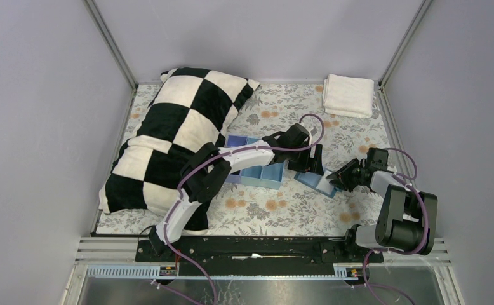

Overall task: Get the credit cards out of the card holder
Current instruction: Remove the credit card from the card holder.

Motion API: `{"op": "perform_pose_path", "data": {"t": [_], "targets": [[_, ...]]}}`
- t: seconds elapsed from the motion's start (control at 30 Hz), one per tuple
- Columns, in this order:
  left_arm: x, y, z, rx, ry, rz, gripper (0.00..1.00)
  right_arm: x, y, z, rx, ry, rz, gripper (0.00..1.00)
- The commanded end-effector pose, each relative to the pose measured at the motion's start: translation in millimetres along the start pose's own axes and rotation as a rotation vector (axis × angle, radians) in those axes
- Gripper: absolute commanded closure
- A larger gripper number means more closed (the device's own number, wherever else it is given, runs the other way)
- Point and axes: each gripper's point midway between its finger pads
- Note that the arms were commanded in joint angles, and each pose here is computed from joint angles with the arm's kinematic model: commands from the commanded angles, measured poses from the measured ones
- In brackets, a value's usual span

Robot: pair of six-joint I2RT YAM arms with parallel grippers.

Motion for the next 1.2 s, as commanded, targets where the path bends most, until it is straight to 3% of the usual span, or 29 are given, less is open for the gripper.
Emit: {"op": "perform_pose_path", "data": {"t": [0.0,0.23,0.57,0.93,1.17], "targets": [[-14.1,8.2,1.1,0.015,0.034,0.058,0.17,-22.0,5.2,-1.9,-0.027,-0.010,0.080,0.66],[-40.7,6.6,0.8,0.028,0.059,0.138,0.19,-20.4,4.2,-1.8,-0.028,-0.012,0.073,0.66],[-32.5,-34.4,-46.9,-0.156,0.147,-0.031,0.16,-17.6,3.3,-2.6,-0.031,-0.016,0.064,0.66],[2.8,-8.2,-19.8,-0.055,0.105,-0.116,0.16,-18.5,3.4,-2.7,-0.032,-0.020,0.067,0.65],[-0.2,-3.4,-12.2,-0.031,0.096,-0.084,0.16,-17.4,3.6,-3.6,-0.032,-0.021,0.066,0.65]]}}
Point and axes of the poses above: each gripper's point midway between its finger pads, its own y axis out along the fingers, its own x axis along the line the jaws close on, z = x × y, and after that the axes turned 13 degrees about y, right-handed
